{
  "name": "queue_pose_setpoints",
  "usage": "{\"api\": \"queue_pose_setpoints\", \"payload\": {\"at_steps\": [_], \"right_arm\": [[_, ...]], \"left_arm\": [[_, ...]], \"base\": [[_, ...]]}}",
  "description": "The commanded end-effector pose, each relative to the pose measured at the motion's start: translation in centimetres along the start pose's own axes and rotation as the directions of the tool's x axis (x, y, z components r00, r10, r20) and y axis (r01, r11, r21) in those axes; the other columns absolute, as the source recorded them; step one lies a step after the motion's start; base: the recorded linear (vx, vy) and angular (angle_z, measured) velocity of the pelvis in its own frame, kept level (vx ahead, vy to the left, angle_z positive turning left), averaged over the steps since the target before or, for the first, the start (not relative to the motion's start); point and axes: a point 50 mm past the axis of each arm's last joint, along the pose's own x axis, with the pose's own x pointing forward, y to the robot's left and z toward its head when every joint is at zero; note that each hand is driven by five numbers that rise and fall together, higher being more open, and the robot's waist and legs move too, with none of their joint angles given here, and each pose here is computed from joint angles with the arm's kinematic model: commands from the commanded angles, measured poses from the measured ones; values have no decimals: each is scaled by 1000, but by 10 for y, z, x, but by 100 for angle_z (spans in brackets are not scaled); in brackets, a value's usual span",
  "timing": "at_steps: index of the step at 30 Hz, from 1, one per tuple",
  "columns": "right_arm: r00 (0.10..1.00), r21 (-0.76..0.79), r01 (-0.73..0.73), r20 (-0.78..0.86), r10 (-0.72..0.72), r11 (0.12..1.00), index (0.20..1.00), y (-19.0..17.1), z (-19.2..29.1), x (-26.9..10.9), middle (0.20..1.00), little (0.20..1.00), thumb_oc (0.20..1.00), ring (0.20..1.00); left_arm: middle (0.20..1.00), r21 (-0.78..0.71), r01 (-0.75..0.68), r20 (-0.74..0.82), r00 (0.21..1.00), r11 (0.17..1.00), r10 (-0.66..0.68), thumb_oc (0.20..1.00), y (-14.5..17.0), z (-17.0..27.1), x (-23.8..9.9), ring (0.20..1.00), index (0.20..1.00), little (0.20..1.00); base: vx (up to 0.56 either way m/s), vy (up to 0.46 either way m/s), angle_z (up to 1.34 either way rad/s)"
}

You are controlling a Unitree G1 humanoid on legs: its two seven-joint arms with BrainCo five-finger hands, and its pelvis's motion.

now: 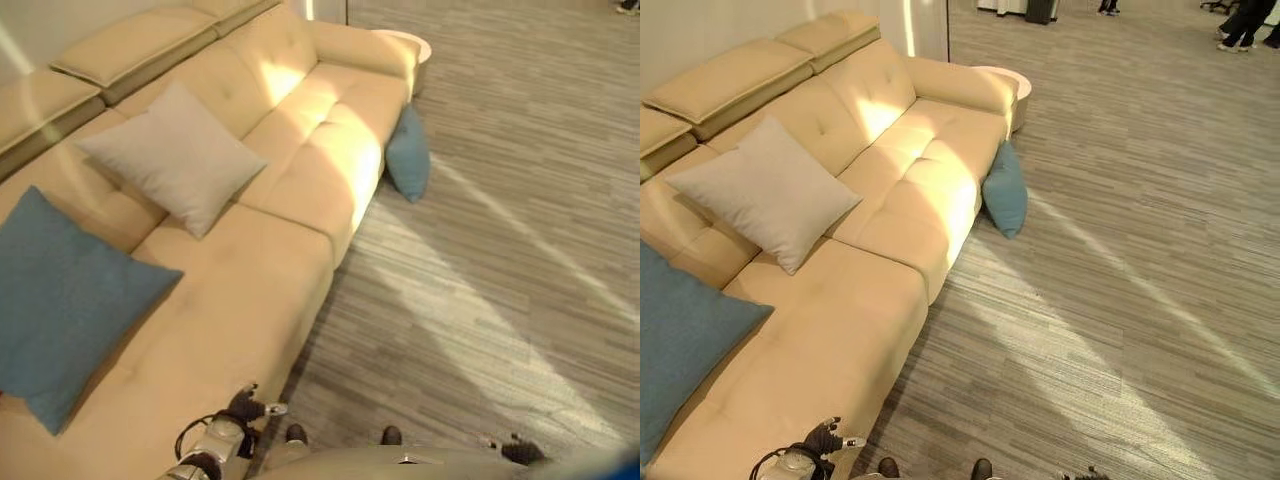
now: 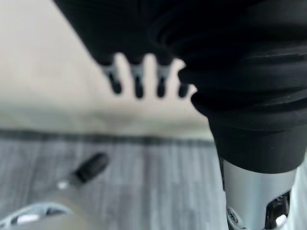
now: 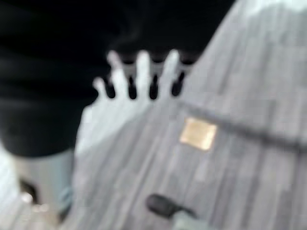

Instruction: Pick up all the scattered cushions and arrange them neatly on the sofa.

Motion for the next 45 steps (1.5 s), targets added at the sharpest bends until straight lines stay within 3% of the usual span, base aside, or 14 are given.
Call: {"api": "queue_pose_setpoints", "payload": {"at_steps": [1,15,23,28,37,45], "right_arm": [[998,36,37,54,-39,999,1000,-13,26,4,1000,1000,1000,1000],[997,92,52,53,-57,994,1000,-19,24,4,1000,1000,1000,1000],[996,46,70,53,-72,997,1000,-26,24,4,1000,1000,1000,1000],[988,-19,89,125,-86,996,1000,-33,49,5,1000,1000,1000,1000],[982,-89,78,179,-61,993,1000,-33,64,5,1000,1000,1000,1000],[981,-18,55,185,-51,998,1000,-25,64,4,1000,1000,1000,1000]], "left_arm": [[1000,13,-4,53,999,1000,4,1000,-2,23,5,1000,1000,1000],[1000,30,7,61,998,1000,-9,1000,-7,28,5,1000,1000,1000],[1000,14,25,40,999,1000,-26,1000,-17,20,3,1000,1000,1000],[1000,4,14,61,998,1000,-14,1000,-13,26,4,1000,1000,1000],[1000,-42,16,47,999,999,-14,1000,-18,19,3,1000,1000,1000],[1000,-6,46,72,996,999,-45,1000,-23,28,3,1000,1000,1000]], "base": [[-61,-141,-47],[40,-103,-49],[166,16,-35],[159,28,-86],[306,-235,14],[202,-271,39]]}}
